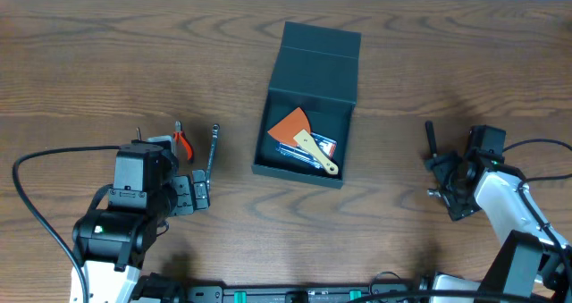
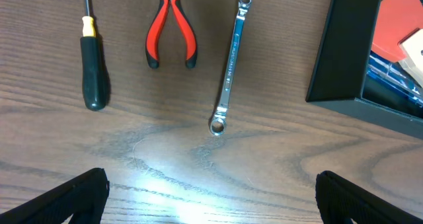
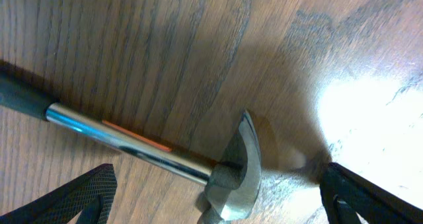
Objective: Pack container
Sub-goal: 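Lower the right gripper over the claw hammer head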
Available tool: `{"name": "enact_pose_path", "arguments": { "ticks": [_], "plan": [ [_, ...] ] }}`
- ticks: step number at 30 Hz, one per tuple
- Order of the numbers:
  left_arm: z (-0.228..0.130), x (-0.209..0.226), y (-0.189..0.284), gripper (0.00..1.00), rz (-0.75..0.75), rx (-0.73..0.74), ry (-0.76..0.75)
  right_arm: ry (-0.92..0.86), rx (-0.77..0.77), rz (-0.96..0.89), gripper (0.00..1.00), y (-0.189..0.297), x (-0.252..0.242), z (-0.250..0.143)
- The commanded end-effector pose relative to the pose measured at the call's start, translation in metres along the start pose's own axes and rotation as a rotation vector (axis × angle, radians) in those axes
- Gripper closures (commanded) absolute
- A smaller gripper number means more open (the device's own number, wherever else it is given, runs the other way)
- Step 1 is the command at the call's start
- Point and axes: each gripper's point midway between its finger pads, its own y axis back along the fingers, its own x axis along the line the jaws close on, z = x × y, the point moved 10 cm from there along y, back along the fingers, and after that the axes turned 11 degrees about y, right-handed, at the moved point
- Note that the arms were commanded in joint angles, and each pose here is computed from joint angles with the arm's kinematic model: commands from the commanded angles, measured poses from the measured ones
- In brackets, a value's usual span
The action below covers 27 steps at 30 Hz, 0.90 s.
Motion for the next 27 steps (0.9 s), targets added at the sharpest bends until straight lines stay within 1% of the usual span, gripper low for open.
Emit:
{"name": "enact_pose_path", "arguments": {
  "ticks": [1, 6, 10, 27],
  "plan": [
    [0.004, -0.002, 0.005, 0.01, -0.012, -0.015, 0.013, -0.026, 0.052, -0.044, 0.07, -0.015, -0.006, -0.006],
    [0.004, -0.002, 0.005, 0.01, -0.012, -0.014, 0.014, -0.02, 0.06, -0.05, 0.07, -0.016, -0.007, -0.007],
    [0.004, -0.002, 0.005, 0.01, -0.013, -0.014, 0.014, 0.028, 0.075, -0.046, 0.08, -0.016, -0.007, -0.009],
    [0.004, -0.002, 0.005, 0.02, -0.012, -0.014, 0.013, 0.025, 0.199, -0.097, 0.06, -0.013, -0.017, -0.024]
  ]
}}
